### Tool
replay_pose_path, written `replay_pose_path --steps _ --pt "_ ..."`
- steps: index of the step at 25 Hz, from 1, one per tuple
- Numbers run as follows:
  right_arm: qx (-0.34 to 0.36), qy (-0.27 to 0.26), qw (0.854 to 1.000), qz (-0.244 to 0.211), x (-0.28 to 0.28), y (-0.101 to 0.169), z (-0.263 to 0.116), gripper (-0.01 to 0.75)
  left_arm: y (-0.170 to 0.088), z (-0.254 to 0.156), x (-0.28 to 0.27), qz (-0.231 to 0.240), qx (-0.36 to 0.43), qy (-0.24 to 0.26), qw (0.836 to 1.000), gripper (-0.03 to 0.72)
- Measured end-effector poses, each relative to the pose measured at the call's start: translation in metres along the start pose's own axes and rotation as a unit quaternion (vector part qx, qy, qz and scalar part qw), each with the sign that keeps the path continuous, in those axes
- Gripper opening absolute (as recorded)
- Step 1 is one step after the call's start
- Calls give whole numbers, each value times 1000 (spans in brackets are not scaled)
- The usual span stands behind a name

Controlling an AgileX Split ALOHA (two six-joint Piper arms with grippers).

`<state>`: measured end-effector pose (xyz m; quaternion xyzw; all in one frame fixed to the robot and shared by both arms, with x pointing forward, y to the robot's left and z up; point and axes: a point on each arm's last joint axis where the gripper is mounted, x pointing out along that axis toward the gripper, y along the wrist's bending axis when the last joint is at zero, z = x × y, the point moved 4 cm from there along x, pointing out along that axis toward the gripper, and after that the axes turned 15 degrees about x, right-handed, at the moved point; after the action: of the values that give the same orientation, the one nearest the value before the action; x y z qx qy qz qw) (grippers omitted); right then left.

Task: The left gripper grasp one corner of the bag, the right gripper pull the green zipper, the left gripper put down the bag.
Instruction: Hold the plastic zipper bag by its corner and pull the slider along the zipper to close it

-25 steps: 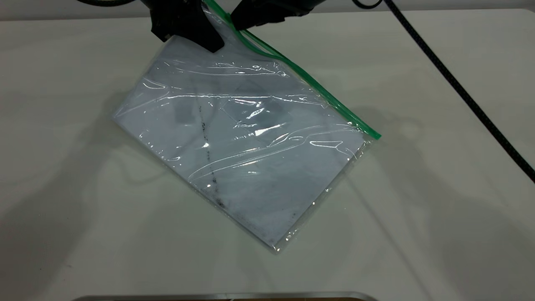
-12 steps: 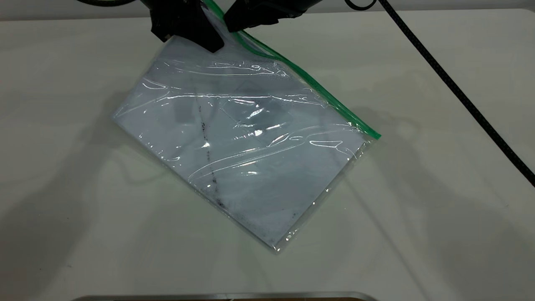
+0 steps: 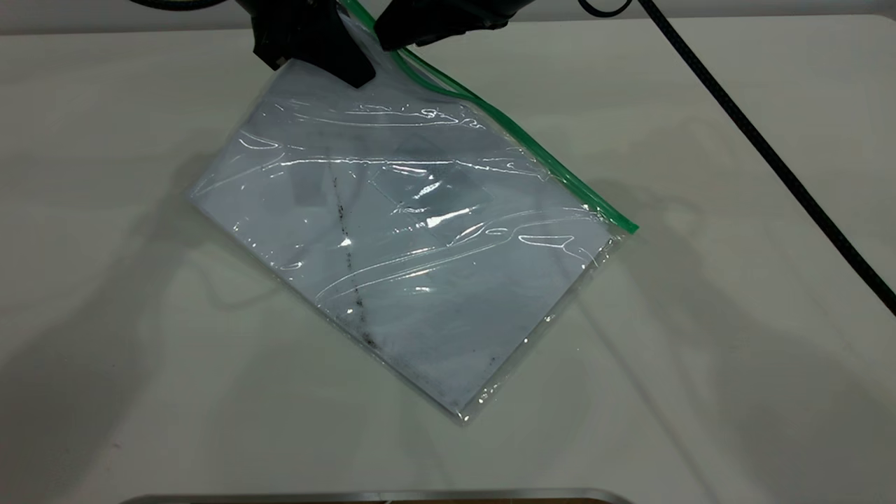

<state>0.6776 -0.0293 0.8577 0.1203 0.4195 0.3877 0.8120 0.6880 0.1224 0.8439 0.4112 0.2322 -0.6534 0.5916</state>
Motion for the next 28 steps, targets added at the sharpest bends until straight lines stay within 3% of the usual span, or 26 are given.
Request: replay_pose_path --steps 20,24,28 --pt "-9 3 1000 -6 9 13 -5 424 1 1 0 2 -3 -3 1000 64" --pt "-9 3 1000 -5 9 13 -5 340 1 1 0 2 -3 -3 1000 64" --pt "-10 3 1000 -4 9 13 -5 160 1 1 0 2 -3 -3 1000 64"
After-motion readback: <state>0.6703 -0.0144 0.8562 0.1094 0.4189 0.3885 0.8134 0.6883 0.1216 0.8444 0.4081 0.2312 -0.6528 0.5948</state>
